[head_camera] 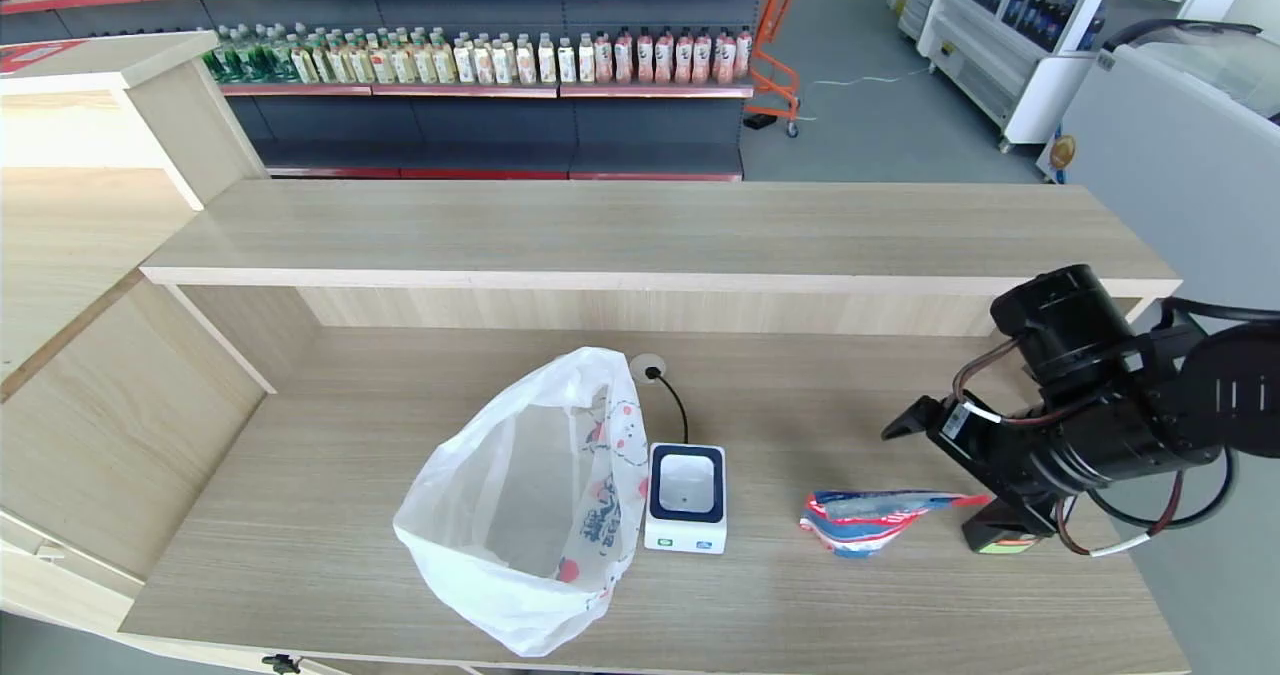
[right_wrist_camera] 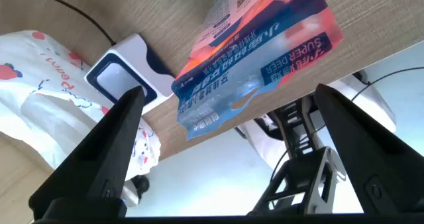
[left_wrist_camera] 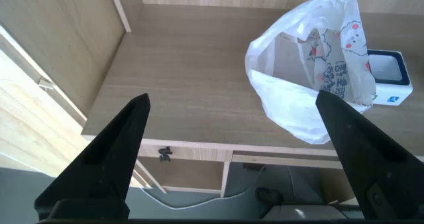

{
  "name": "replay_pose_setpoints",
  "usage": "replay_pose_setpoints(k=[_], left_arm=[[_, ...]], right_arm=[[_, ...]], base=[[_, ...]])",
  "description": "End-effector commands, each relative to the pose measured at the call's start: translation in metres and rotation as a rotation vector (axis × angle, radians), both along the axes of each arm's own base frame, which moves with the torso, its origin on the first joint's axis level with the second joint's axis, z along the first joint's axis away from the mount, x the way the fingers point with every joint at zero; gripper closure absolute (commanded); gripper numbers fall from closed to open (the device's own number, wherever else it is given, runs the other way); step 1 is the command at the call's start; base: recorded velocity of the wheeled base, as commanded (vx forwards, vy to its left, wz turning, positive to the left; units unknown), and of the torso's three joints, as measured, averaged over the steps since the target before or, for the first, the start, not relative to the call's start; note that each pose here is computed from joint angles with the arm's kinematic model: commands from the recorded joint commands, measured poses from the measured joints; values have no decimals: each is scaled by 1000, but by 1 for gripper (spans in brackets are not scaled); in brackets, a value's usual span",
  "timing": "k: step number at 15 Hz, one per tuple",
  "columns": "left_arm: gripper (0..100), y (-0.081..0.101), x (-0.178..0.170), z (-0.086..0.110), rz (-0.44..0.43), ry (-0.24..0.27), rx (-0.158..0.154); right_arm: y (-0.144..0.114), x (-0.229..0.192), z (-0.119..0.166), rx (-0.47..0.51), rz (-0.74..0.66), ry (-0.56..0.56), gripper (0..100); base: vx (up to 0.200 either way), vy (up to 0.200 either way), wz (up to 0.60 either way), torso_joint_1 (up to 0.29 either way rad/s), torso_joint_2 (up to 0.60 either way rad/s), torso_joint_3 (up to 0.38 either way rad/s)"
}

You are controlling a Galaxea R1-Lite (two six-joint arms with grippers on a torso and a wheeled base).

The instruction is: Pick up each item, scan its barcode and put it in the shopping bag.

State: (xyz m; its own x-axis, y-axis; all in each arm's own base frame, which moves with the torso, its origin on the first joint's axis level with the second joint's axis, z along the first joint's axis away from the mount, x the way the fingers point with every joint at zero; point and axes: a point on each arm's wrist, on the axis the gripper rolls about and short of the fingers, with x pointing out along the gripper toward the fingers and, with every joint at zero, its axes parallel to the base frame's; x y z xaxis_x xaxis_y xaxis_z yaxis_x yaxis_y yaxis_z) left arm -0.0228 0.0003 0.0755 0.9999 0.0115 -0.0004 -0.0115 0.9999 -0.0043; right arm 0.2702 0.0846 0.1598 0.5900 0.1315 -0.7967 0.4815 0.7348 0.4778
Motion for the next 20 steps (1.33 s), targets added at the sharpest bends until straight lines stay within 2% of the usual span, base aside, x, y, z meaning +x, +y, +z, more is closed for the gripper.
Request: replay_pose_setpoints(k=[1, 3, 7, 16, 17, 20], left_arm=[[0, 0, 0, 0, 1, 0, 0], [0, 0, 0, 0, 1, 0, 0], [0, 0, 0, 0, 1, 0, 0], [0, 0, 0, 0, 1, 0, 0], [0, 0, 0, 0, 1, 0, 0], [0, 0, 0, 0, 1, 0, 0]], right_arm=[[9, 10, -14, -15, 16, 43, 0], [10, 14, -14, -13, 14, 39, 0], [15, 32, -32, -21, 2, 74, 0], [34, 78, -80, -77, -40, -60, 0], [36, 80, -88, -100, -31, -56, 100], [38, 82, -96, -115, -16, -42, 100]], base=[[0, 0, 0, 0, 0, 0], [0, 0, 0, 0, 0, 0], [0, 0, 0, 0, 0, 0], [0, 0, 0, 0, 0, 0], [0, 0, 0, 0, 0, 0], [0, 0, 0, 0, 0, 0]])
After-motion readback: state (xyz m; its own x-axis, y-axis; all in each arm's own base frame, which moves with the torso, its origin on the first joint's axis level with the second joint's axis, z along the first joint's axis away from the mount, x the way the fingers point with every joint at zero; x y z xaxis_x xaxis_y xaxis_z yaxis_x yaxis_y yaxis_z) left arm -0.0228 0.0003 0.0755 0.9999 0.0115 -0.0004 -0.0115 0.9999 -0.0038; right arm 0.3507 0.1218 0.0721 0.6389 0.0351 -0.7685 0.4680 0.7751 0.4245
